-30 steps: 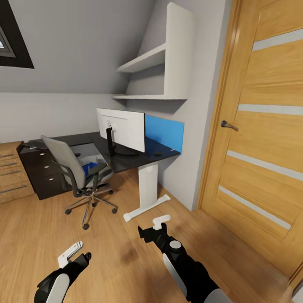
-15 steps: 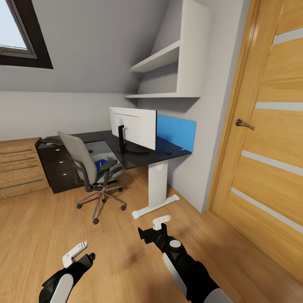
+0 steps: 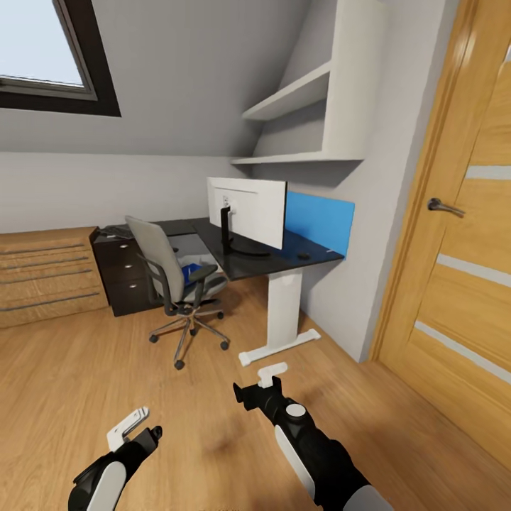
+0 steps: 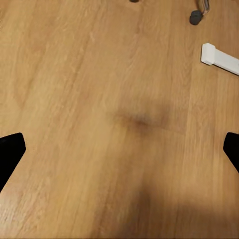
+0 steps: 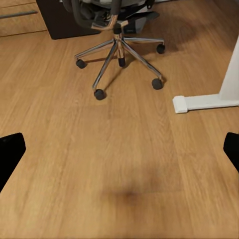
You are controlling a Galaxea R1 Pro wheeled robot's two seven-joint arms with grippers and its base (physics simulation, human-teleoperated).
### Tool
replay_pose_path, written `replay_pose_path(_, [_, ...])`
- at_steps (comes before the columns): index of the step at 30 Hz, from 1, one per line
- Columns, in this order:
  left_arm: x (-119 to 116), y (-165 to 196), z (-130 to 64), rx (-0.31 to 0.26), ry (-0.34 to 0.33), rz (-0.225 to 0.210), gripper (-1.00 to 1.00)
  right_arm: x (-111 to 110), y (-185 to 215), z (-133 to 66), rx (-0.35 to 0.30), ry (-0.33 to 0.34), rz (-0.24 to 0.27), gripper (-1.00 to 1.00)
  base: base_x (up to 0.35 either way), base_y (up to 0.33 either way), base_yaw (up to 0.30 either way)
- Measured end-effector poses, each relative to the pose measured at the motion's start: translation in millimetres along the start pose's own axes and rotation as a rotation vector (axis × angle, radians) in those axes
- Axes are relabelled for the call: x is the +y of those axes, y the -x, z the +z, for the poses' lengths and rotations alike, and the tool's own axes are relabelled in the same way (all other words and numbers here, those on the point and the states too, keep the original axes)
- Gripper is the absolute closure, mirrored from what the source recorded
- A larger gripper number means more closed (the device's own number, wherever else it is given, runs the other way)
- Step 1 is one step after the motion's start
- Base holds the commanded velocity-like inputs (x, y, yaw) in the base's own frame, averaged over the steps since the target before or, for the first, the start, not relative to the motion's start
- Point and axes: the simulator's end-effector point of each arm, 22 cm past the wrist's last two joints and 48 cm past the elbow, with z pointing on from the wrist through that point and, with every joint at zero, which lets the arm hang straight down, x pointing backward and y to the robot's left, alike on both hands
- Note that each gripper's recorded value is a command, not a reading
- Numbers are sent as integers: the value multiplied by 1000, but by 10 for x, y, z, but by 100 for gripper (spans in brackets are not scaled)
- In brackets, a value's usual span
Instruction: In the bedroom, organize the workspace by keeping the computer under the desk, ensuring the monitor is on the desk, placing the keyboard on the desk next to the monitor, placing the mouse on the desk next to the keyboard, moving the folder from the swivel chair onto the desk next to the mouse, stacking the notebook on top of the folder with the pen on top of the notebook, and positioning the swivel chair next to the desk.
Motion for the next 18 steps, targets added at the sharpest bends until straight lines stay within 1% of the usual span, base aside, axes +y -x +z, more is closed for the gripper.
replay_pose_path(18, [142,-247,230,-5,-5,-2,-100,-34,-348,96,-7,-3,1,-100,0,0,11])
